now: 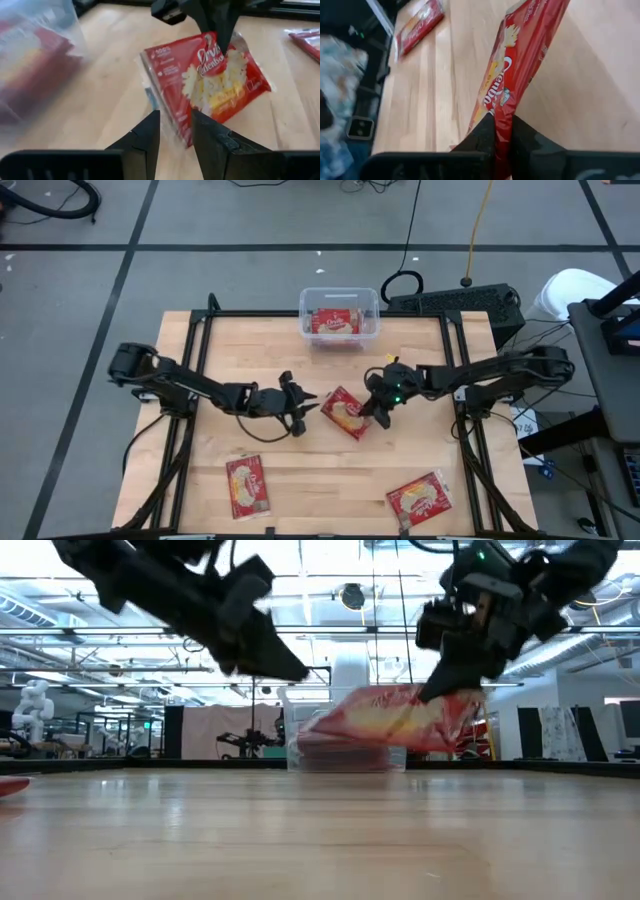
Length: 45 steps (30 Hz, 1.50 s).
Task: Sort popcorn bags into baskets
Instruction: Put the popcorn bags into the transparent bin
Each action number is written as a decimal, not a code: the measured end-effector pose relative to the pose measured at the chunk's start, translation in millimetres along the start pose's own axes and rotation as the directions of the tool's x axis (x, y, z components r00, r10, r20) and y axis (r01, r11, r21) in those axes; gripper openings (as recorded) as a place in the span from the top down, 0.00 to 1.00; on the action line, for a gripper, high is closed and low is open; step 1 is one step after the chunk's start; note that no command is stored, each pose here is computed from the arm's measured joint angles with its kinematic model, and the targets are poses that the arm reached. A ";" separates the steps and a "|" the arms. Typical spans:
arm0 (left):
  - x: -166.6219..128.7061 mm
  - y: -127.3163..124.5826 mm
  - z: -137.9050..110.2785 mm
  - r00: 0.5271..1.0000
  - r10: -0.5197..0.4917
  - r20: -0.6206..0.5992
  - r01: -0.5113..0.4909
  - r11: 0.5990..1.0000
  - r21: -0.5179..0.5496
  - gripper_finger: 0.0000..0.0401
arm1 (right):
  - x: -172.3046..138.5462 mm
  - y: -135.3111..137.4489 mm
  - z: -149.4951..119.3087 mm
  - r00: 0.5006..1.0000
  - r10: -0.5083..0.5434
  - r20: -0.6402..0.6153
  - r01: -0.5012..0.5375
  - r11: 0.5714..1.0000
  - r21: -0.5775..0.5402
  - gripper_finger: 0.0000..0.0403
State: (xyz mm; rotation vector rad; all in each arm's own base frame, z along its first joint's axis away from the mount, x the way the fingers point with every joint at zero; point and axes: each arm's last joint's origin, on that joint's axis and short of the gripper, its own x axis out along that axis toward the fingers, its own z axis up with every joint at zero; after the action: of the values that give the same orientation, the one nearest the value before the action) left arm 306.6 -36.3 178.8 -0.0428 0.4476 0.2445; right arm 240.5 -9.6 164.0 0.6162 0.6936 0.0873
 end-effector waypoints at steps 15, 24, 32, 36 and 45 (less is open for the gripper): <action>-4.9 -1.7 0.0 0.999 0.037 -0.011 -0.037 0.999 -0.004 0.71 | -72.7 18.9 87.4 0.975 -0.212 -0.063 0.184 0.935 -0.304 0.97; -11.0 -10.6 -8.7 0.998 0.066 0.023 -0.065 0.997 -0.029 0.71 | -117.1 15.4 135.5 0.950 -0.286 0.124 0.311 0.844 -0.437 0.96; -17.4 -2.2 -33.8 0.994 0.067 0.087 -0.056 0.991 -0.125 0.71 | -145.1 0.0 181.2 0.919 -0.315 0.239 0.394 0.772 -0.498 0.96; -18.0 -1.5 -35.8 0.994 0.067 0.087 -0.054 0.988 -0.146 0.71 | -148.9 -15.7 203.9 0.925 -0.319 0.206 0.380 0.759 -0.529 0.96; -17.9 -1.5 -35.5 0.994 0.067 0.090 -0.054 0.989 -0.136 0.71 | -138.4 -54.7 240.8 0.919 -0.371 0.131 0.361 0.664 -0.655 0.96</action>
State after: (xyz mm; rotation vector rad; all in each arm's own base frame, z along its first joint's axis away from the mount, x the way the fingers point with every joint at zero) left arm 276.3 -45.1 154.6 -0.1483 0.3387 0.3350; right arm 276.7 -213.4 357.2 -0.2376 0.7289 -0.0398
